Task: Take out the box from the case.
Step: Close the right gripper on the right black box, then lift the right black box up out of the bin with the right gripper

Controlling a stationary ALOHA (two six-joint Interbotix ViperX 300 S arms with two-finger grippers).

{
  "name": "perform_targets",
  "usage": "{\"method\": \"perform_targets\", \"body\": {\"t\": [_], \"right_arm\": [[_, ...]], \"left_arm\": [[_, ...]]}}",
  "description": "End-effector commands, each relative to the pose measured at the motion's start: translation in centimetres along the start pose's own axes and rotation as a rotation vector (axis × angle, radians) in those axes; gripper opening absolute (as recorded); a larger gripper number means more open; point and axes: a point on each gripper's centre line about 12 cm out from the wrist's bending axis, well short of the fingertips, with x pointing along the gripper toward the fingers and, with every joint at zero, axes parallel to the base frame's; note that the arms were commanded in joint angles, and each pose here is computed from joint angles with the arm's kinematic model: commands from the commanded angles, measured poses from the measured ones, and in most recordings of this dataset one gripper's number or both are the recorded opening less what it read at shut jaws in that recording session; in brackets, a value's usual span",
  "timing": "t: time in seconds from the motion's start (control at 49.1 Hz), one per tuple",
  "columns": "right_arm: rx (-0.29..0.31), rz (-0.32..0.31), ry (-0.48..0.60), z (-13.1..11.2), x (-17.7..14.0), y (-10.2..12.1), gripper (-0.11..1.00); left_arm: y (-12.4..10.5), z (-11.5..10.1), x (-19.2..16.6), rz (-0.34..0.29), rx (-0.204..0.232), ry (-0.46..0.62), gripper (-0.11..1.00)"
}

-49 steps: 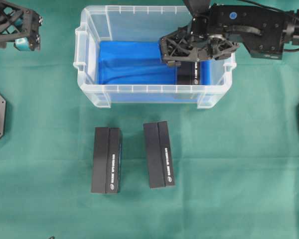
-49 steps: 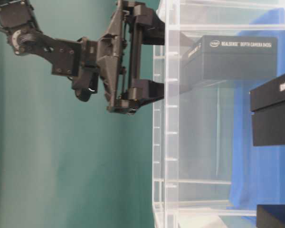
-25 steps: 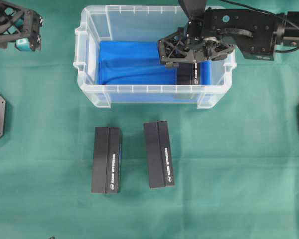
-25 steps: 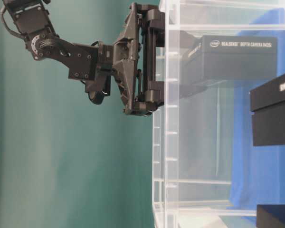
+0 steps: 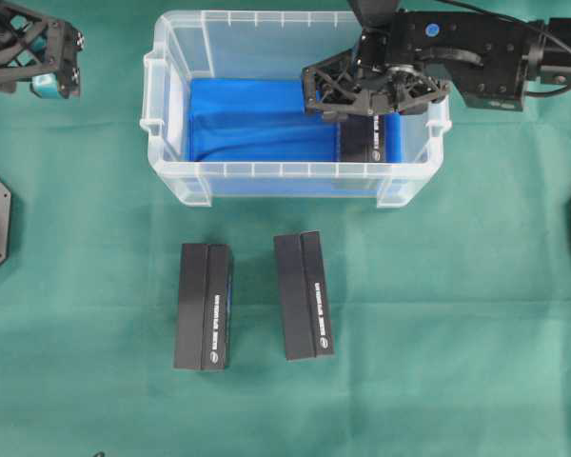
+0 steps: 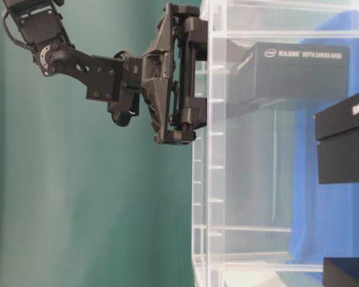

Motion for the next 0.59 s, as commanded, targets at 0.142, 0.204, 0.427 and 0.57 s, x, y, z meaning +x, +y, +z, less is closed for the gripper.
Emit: {"method": "perform_targets", "body": {"t": [0.142,0.204,0.427,0.57], "right_arm": [[0.008,0.026,0.003,-0.1,-0.8,0.6,0.65],[0.008,0.029,0.002,-0.1,-0.9,0.6,0.65],[0.011,0.028,0.001,0.0,-1.1,0.8,0.65],[0.014,0.019,0.000,0.2,-2.0,1.1,0.65]], "left_arm": [[0.2,0.0,-0.5,-0.019,0.001,-0.010,0.96],[0.2,-0.1,-0.5,-0.019,0.001,-0.010,0.96],[0.2,-0.1,-0.5,-0.019,0.004,-0.010,0.96],[0.2,-0.1,-0.5,-0.019,0.003,-0.010,0.96]]}}
